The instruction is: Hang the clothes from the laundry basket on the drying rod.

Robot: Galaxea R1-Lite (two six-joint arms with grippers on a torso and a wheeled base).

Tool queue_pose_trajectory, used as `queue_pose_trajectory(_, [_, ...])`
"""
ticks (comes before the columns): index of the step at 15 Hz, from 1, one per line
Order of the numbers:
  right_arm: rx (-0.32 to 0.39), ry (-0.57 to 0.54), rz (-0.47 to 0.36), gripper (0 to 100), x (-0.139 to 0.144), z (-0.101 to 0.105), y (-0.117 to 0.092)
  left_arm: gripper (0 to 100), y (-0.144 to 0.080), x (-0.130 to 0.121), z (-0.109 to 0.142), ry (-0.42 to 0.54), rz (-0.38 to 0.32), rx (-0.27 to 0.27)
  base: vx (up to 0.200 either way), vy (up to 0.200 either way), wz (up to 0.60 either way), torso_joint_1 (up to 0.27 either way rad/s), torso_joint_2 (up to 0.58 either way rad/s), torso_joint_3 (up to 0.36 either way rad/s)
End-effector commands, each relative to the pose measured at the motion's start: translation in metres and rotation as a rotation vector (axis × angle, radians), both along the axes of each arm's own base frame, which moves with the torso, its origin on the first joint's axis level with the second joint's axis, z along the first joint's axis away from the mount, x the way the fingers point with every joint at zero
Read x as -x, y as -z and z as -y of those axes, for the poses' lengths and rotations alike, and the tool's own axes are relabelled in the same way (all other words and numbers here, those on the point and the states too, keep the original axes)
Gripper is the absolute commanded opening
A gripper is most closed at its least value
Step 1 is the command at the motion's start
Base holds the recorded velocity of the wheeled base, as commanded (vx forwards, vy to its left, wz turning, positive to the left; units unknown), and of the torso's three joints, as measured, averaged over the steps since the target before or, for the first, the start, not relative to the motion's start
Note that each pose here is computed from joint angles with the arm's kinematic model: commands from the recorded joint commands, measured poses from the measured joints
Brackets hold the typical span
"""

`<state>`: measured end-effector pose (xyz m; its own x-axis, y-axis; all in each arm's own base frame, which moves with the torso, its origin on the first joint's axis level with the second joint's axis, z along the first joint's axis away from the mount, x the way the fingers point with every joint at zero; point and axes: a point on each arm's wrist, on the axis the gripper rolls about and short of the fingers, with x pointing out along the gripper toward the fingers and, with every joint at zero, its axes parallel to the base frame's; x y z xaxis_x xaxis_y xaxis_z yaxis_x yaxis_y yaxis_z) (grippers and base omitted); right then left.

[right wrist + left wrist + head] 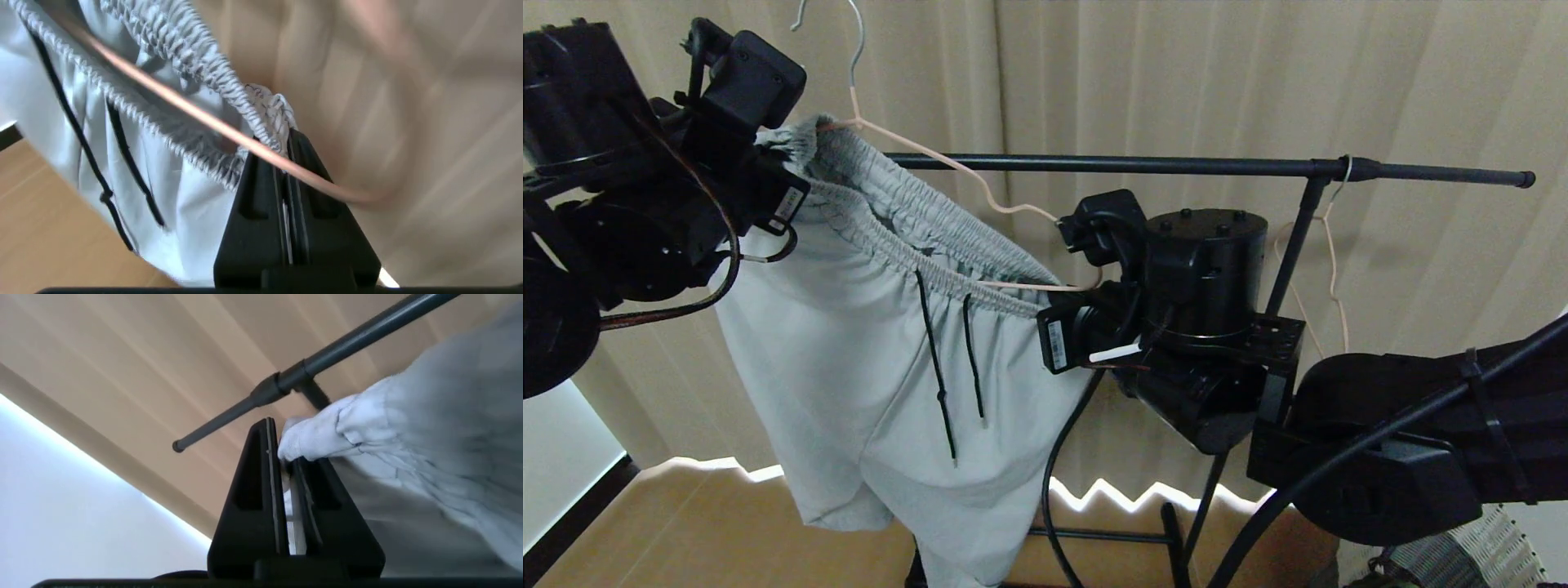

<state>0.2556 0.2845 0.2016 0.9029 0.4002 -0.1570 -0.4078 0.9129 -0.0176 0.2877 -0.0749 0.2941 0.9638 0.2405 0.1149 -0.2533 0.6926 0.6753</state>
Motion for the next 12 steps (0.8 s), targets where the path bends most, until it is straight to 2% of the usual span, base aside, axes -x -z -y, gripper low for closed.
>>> queue_pose_trajectory(1, [-0.012,0.018,0.011,0,0.0,0.01,-0.008,0,0.002,-0.003,-0.001,-0.006,-0.003,-0.001,0.0,0.0,0.0,0.0,0.0,0.0])
queue_pose_trajectory(5, [-0.013,0.048,0.011,0,-0.005,0.022,-0.009,0,0.002,-0.009,-0.008,-0.037,0.028,-0.006,0.0,0.0,0.0,0.0,0.0,0.0])
queue_pose_trajectory(8, [-0.013,0.067,0.012,0,-0.009,0.028,-0.01,0,0.01,-0.009,-0.011,-0.045,0.025,-0.019,0.0,0.0,0.0,0.0,0.0,0.0])
queue_pose_trajectory(12, [-0.017,0.066,0.015,0,-0.009,0.029,-0.012,0,0.017,-0.013,-0.019,-0.082,0.051,-0.065,0.0,0.0,0.0,0.0,0.0,0.0])
